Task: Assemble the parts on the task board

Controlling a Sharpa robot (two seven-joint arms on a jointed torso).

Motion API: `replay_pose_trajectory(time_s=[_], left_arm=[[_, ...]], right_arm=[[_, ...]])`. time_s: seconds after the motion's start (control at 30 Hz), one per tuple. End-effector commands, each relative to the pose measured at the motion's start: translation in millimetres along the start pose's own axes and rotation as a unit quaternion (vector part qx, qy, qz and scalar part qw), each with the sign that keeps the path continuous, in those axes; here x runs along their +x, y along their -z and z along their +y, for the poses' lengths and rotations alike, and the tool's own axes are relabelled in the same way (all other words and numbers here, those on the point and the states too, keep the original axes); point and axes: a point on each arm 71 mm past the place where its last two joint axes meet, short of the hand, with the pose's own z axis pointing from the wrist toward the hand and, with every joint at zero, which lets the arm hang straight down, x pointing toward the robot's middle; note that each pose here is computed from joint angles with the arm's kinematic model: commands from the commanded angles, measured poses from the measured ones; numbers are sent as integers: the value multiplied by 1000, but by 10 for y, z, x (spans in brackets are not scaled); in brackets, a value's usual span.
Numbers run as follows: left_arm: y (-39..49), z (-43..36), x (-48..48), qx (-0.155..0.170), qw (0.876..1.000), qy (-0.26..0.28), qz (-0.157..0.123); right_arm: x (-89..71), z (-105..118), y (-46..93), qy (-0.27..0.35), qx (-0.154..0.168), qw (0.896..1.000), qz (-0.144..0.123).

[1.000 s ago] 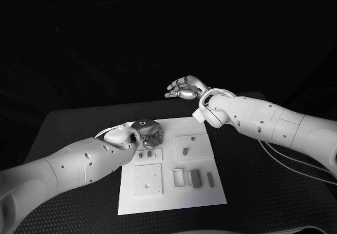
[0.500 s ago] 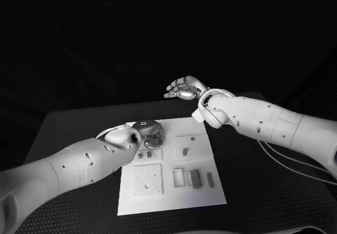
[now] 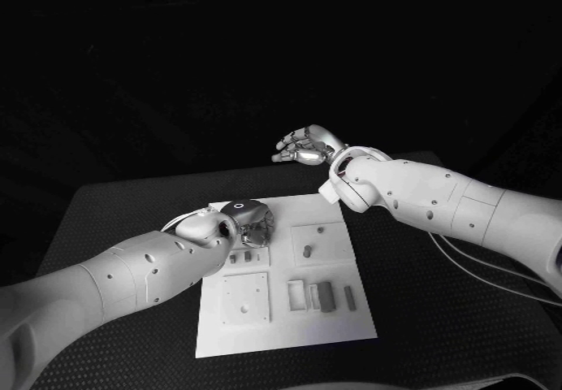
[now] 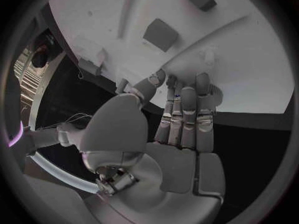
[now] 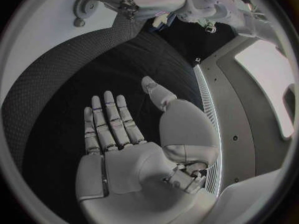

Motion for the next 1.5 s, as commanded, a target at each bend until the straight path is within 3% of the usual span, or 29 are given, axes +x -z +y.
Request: replay_pose_trajectory(time_s=[0.03,0.4,0.97,1.27,1.5], left_arm=[[-8,-3,16,-4,1000,7,8],[-16,-14,95,-4,1000,-3,20],[-10,6,136,-7,999,-13,41],[-4,-26,179,3,998,-17,59],[2,-16,182,2,998,-17,57]], right_arm=[[9,12,1,0,-6,1000,5],[19,18,-4,0,-7,1000,6],[14,16,0,0,-6,1000,6],[19,19,-2,0,-7,1000,7],[18,19,0,0,-7,1000,7]])
